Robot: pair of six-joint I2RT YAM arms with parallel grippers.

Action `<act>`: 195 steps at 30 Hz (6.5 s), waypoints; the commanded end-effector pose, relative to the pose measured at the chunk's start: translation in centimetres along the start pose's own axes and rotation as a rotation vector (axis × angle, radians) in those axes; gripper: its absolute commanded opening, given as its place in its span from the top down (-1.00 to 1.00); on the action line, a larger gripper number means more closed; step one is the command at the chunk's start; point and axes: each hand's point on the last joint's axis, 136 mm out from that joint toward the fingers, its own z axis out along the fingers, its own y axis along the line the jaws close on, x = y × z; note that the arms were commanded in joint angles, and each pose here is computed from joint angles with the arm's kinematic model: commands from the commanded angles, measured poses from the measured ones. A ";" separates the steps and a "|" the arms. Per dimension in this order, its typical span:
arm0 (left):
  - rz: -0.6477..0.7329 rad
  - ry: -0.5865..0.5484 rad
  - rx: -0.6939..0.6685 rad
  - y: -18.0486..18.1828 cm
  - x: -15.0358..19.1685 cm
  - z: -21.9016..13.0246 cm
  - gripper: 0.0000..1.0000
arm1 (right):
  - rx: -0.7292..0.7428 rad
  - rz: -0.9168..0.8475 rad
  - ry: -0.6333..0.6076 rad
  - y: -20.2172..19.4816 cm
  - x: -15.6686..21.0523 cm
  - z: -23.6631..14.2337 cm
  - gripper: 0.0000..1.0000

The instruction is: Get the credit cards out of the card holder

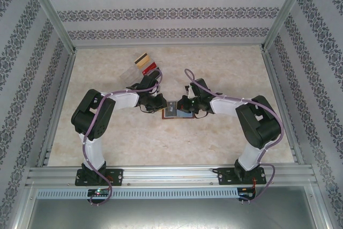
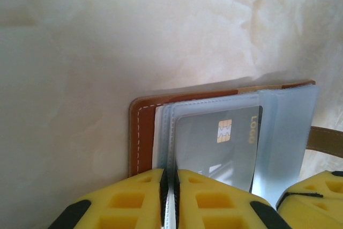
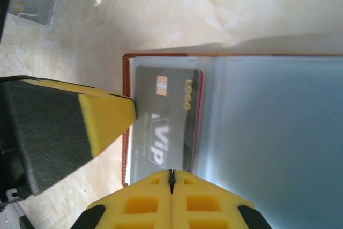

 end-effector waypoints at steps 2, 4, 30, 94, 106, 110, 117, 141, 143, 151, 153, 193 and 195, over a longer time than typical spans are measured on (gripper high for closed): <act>-0.025 0.092 -0.137 3.6 2.7 1.2 0.69 | -0.022 0.020 -0.003 0.0 -0.1 -0.5 1.00; -0.025 0.091 -0.136 3.5 2.6 1.2 0.71 | -0.037 0.046 0.031 0.1 0.4 -0.1 1.00; -0.048 0.110 -0.167 4.8 3.3 1.8 0.80 | 0.097 0.187 0.072 -2.7 3.4 0.9 0.55; -0.070 0.114 -0.184 5.7 3.3 2.3 0.86 | -0.008 0.183 0.011 -2.0 2.8 0.4 0.45; -0.071 0.119 -0.179 5.6 3.4 2.4 0.87 | -0.086 0.159 0.014 -0.5 2.3 0.7 0.62; -0.072 0.121 -0.179 5.7 3.4 2.5 0.86 | -0.103 0.152 -0.001 -0.1 2.0 0.4 0.66; -0.073 0.124 -0.180 5.8 3.5 2.6 0.86 | -0.140 0.141 -0.014 0.5 1.7 0.1 0.72; -0.074 0.123 -0.170 5.5 3.4 2.5 0.86 | -0.128 0.176 -0.017 -0.5 1.3 1.0 0.94; -0.074 0.123 -0.174 5.6 3.2 2.4 0.86 | -0.116 0.183 -0.020 -1.0 1.4 0.7 0.99; -0.063 0.114 -0.174 5.3 2.5 2.0 0.83 | -0.080 0.218 -0.010 -3.4 2.4 -0.3 1.00; -0.056 0.114 -0.170 5.1 2.3 2.0 0.83 | -0.073 0.219 -0.009 -3.7 2.7 -0.5 1.00; -0.014 0.128 0.059 -1.3 3.3 0.7 0.81 | -0.124 0.151 0.034 -1.8 1.8 0.6 0.63; -0.017 0.132 0.048 -1.1 3.3 0.9 0.81 | -0.125 0.151 0.038 -1.8 1.8 0.7 0.64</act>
